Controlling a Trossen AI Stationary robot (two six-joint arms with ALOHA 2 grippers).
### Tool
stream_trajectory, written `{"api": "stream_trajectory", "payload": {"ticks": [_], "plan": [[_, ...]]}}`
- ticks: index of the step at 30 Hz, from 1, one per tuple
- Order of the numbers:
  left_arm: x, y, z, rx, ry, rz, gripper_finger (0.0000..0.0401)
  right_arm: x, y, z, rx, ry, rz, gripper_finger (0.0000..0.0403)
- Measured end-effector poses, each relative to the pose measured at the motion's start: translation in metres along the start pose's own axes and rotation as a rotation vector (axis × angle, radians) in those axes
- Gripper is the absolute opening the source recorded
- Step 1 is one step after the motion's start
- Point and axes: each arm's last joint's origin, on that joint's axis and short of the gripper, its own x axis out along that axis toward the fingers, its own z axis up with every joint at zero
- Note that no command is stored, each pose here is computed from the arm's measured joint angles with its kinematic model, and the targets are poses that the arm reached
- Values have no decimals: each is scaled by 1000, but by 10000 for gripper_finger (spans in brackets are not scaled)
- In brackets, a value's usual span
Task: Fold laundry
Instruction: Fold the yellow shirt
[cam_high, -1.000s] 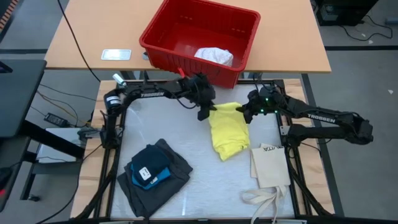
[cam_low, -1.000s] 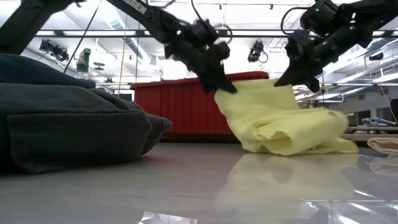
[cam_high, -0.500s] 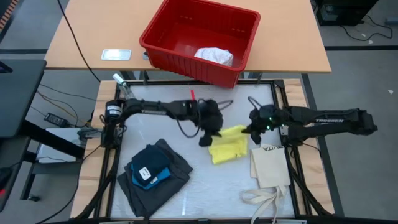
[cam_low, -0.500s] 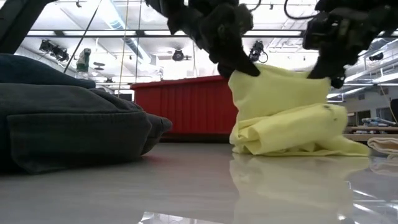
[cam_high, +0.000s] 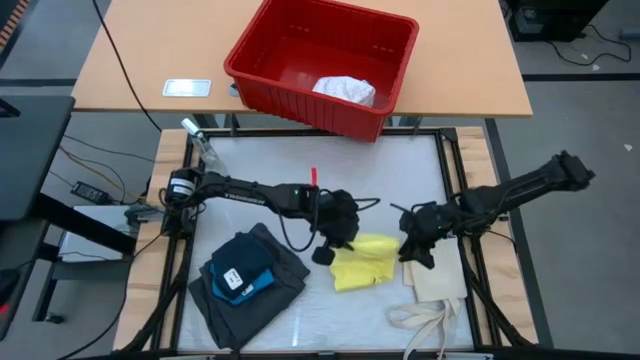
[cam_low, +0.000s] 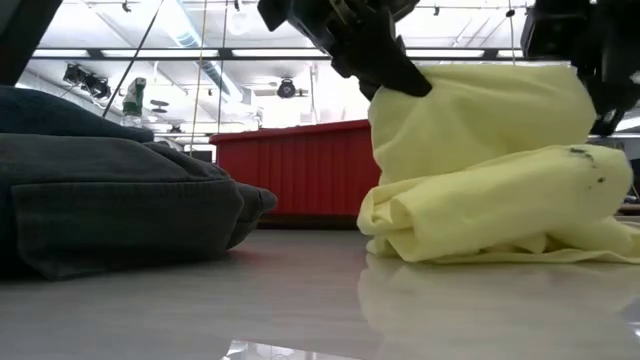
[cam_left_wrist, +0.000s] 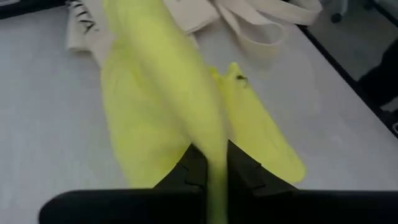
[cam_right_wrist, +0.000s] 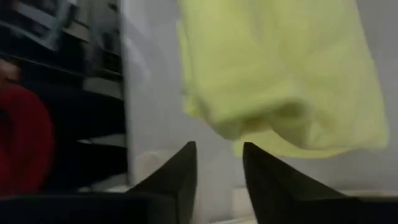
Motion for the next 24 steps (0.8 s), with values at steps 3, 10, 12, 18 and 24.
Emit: {"api": "stream_trajectory", "payload": {"ticks": [3,10,12,18,24], "plan": [[3,-8,2,26,0,-19,25,-13,6,3,46,-49,30,156],[11,-38,8,187,-5,-82,25,-17,4,18,259,-352,-56,142],[13,-49,10,255,-3,-88,25,-5,9,22,270,-346,10,135],[20,-79,9,502,71,-45,26,49,31,16,270,-254,104,114],[24,-107,9,613,83,-93,43,94,56,2,308,-270,215,101]]}}
